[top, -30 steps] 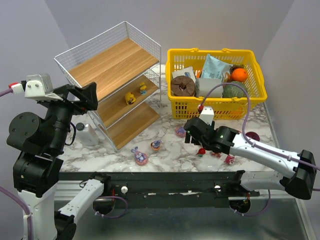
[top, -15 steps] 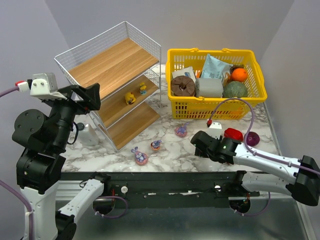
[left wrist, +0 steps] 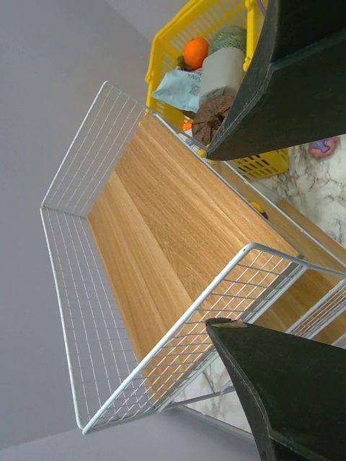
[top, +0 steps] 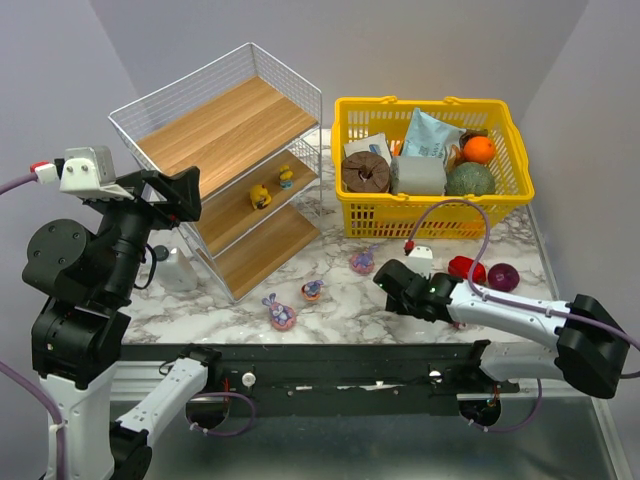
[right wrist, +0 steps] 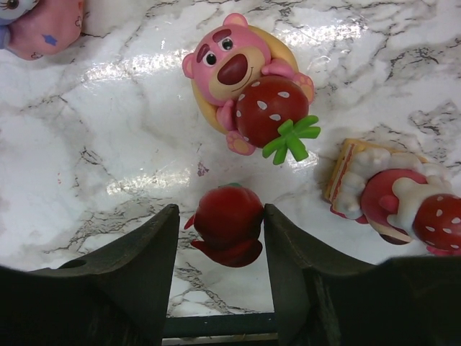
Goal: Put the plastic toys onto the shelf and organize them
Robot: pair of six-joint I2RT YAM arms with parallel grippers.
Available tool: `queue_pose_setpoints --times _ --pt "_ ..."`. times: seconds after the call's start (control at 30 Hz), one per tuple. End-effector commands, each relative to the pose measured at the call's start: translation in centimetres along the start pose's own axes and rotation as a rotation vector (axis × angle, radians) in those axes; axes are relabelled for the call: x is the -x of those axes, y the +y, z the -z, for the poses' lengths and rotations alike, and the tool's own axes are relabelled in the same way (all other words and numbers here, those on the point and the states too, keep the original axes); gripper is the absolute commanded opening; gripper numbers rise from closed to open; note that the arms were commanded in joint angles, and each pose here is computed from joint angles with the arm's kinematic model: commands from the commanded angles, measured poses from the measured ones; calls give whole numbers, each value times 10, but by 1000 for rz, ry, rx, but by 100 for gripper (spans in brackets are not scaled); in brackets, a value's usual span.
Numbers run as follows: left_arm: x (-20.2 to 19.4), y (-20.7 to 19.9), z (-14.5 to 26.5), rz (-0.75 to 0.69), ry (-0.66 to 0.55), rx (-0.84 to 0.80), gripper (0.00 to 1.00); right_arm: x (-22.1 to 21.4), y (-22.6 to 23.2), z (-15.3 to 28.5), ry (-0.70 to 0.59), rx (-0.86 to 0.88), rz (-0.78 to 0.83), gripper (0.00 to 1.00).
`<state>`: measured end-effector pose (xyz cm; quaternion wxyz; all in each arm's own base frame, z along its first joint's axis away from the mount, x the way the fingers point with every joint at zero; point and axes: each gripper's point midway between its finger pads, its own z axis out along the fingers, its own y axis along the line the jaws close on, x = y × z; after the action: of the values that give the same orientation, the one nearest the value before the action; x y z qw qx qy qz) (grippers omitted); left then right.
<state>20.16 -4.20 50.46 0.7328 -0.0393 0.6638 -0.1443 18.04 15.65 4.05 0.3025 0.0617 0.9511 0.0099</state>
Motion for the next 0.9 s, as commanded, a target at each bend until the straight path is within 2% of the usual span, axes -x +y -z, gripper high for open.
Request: queue_pose_setpoints --times 0.0,0.3,0.53,0.7,0.87 --pt "4 3 4 -20 -4 13 99 5 11 -5 -7 27 -2 53" --pt "7 5 6 -36 -12 25 99 16 46 -3 -3 142 111 24" --pt "6 6 4 -37 -10 29 99 24 86 8 -7 184 174 24" --pt "5 6 3 -33 -6 33 99 11 123 12 -1 199 265 24" --pt "5 7 4 -32 -4 35 99 4 132 12 9 199 331 25"
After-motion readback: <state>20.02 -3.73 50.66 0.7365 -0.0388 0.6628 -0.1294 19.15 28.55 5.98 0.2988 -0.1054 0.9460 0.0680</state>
